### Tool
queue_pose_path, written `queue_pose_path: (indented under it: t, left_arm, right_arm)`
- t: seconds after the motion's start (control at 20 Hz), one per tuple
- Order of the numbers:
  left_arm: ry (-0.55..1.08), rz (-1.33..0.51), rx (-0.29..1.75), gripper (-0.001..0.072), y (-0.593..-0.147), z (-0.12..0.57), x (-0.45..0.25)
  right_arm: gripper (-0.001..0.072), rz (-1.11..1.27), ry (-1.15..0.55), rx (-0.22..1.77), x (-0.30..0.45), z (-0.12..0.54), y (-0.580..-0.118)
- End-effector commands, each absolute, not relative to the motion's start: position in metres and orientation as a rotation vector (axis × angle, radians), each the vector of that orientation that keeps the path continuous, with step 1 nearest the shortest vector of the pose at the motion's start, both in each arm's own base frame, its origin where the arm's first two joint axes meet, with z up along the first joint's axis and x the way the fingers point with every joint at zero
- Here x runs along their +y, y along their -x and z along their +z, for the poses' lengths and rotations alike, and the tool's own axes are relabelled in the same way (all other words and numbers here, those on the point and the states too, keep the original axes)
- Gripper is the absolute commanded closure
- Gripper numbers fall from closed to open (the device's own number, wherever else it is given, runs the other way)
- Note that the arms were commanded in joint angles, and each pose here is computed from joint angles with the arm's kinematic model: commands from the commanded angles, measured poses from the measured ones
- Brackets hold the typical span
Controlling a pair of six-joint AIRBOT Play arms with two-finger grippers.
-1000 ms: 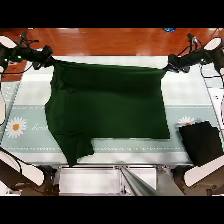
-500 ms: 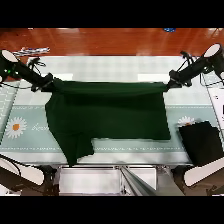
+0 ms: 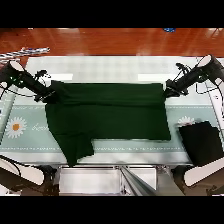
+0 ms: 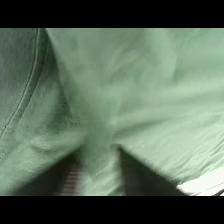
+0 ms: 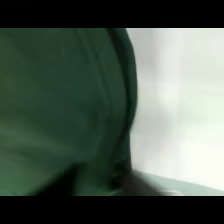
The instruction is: Fold the shirts.
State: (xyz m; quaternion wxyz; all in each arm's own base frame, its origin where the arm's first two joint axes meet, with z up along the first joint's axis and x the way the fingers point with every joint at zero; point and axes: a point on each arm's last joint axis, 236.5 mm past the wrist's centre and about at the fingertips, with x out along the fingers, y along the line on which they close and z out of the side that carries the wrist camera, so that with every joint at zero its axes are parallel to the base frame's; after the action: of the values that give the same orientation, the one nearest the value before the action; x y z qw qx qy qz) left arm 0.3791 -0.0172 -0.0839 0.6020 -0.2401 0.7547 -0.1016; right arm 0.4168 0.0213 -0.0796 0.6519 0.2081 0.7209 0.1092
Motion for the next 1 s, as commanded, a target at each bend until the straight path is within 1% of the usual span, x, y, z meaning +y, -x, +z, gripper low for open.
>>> queue_pose_path:
  t: [0.0, 0.1, 0.25, 0.35, 0.45, 0.5, 0.6, 0.65, 0.8, 0.9, 0.95]
  left_arm:
    - [0.565, -0.248, 1.813, 0.02, -0.361, -0.078, -0.013]
    - [0.616, -0.156, 1.842, 0.02, -0.342, -0.069, 0.01]
    - [0.701, -0.046, 1.708, 0.02, -0.318, -0.052, 0.043]
    - [0.772, 0.068, 1.585, 0.02, -0.289, -0.052, 0.066]
    - [0.877, 0.18, 1.504, 0.02, -0.252, -0.065, 0.075]
    - [0.951, 0.184, 1.464, 0.02, -0.24, -0.072, 0.068]
    - [1.091, 0.096, 1.4, 0.02, -0.231, -0.076, 0.043]
    - [1.124, 0.052, 1.409, 0.02, -0.224, -0.079, 0.03]
    - [1.136, 0.017, 1.484, 0.02, -0.2, -0.094, 0.01]
    - [1.159, 0.003, 1.487, 0.02, -0.199, -0.099, -0.003]
    - [1.139, -0.013, 1.521, 0.02, -0.194, -0.103, -0.011]
  right_arm:
    - [0.0301, 0.248, -0.491, 1.628, 0.019, -0.069, -0.414]
    - [0.0302, 0.22, -0.471, 1.561, -0.003, -0.04, -0.414]
    - [0.0302, 0.138, -0.505, 1.417, -0.033, -0.007, -0.402]
    - [0.0301, 0.148, -0.579, 1.319, -0.024, -0.002, -0.382]
    - [0.0302, 0.192, -0.647, 1.24, 0.002, 0.0, -0.361]
    - [0.0302, 0.211, -0.681, 1.205, 0.014, 0.002, -0.353]
    - [0.0302, 0.254, -0.724, 1.166, 0.032, 0.006, -0.337]
    - [0.0301, 0.264, -0.73, 1.16, 0.037, 0.008, -0.331]
    - [0.0302, 0.276, -0.718, 1.145, 0.043, 0.016, -0.319]
    - [0.0302, 0.286, -0.719, 1.143, 0.046, 0.022, -0.315]
    - [0.0302, 0.286, -0.72, 1.141, 0.046, 0.023, -0.314]
